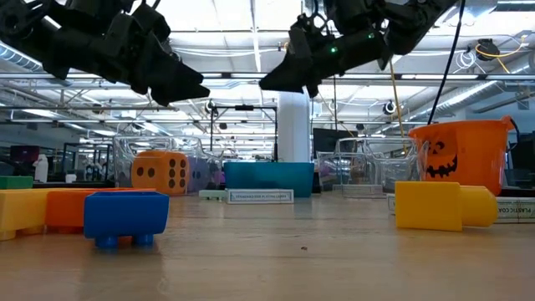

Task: Pick & Place Toys
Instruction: Put the blue deck of cards into the right transparent bin

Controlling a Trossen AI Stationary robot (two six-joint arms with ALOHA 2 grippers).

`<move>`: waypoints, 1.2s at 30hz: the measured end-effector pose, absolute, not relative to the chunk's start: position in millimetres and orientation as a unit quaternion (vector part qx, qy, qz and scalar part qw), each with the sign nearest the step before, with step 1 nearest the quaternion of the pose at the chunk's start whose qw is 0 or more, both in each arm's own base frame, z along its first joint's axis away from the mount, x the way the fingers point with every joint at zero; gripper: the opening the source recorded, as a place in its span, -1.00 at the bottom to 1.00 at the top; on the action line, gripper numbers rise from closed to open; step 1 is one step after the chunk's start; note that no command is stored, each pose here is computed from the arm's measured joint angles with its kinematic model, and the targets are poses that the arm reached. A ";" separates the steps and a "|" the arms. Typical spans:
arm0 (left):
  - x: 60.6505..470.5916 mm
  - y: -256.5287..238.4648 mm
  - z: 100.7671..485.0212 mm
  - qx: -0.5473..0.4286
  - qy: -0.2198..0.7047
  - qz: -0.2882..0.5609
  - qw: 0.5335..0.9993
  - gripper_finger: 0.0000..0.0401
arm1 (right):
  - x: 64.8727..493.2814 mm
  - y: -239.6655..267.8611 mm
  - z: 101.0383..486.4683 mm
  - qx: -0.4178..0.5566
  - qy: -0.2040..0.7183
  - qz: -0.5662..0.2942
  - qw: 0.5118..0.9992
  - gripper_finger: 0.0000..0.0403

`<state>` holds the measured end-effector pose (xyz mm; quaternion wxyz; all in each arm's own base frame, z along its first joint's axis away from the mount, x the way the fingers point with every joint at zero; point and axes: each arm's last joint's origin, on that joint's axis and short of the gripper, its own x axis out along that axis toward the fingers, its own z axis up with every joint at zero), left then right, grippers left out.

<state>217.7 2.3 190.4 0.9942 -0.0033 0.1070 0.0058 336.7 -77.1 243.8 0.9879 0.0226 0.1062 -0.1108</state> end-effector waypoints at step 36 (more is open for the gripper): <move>217.8 2.3 190.9 -0.003 0.105 0.006 0.994 0.28 | 341.7 -59.5 253.2 -0.002 0.058 -0.046 0.997 -0.71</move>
